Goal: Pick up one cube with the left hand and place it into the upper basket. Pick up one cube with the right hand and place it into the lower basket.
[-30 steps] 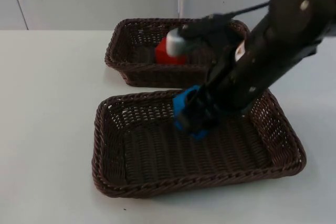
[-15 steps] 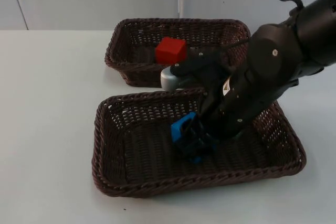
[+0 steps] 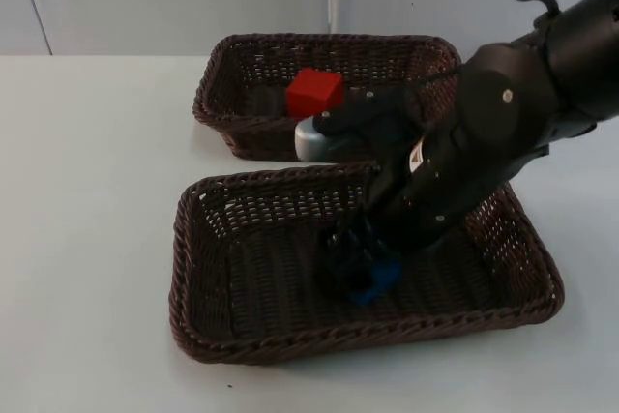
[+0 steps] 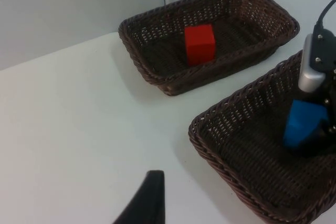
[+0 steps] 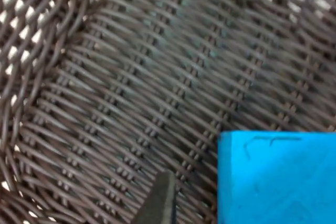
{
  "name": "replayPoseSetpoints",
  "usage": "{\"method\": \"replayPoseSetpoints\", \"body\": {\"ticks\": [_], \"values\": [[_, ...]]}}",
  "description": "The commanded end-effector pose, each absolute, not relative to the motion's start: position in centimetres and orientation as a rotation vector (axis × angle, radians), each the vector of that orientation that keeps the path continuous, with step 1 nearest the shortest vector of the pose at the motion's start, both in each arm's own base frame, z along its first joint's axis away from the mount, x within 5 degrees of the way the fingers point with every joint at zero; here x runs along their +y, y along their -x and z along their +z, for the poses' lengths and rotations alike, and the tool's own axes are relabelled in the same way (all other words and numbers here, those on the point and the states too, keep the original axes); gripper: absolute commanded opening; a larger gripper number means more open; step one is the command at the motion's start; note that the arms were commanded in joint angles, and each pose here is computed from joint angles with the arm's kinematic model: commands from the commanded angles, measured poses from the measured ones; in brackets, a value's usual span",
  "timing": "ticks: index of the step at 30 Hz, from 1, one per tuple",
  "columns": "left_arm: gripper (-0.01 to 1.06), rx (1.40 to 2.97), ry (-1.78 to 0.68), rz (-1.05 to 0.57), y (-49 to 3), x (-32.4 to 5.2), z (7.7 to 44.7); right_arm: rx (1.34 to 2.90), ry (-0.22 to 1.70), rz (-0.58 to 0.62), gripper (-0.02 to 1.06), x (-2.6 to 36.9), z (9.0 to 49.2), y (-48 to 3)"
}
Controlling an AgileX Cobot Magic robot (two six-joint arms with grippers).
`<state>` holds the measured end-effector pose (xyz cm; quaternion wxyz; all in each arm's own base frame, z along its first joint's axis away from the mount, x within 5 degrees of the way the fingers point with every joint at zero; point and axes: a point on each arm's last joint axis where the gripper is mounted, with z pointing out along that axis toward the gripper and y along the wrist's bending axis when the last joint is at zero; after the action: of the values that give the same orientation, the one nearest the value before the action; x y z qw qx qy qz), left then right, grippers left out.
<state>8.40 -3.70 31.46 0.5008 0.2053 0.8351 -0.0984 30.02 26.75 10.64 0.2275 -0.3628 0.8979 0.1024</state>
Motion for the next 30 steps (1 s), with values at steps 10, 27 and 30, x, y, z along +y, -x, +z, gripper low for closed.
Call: {"method": "replayPoseSetpoints", "body": {"ticks": [10,27,30], "values": [[0.97,2.007,-0.484,-0.245,-8.3,-3.7,31.6,2.27,0.935,0.357,0.86,26.4,19.4,-29.4],[0.97,2.007,-0.484,-0.245,-8.3,-3.7,31.6,1.999,0.901,0.427,0.85,22.3,33.0,-24.5],[0.97,2.007,-0.484,-0.245,-8.3,-3.7,31.6,1.972,0.898,0.428,0.85,22.0,33.7,-24.2]]}}
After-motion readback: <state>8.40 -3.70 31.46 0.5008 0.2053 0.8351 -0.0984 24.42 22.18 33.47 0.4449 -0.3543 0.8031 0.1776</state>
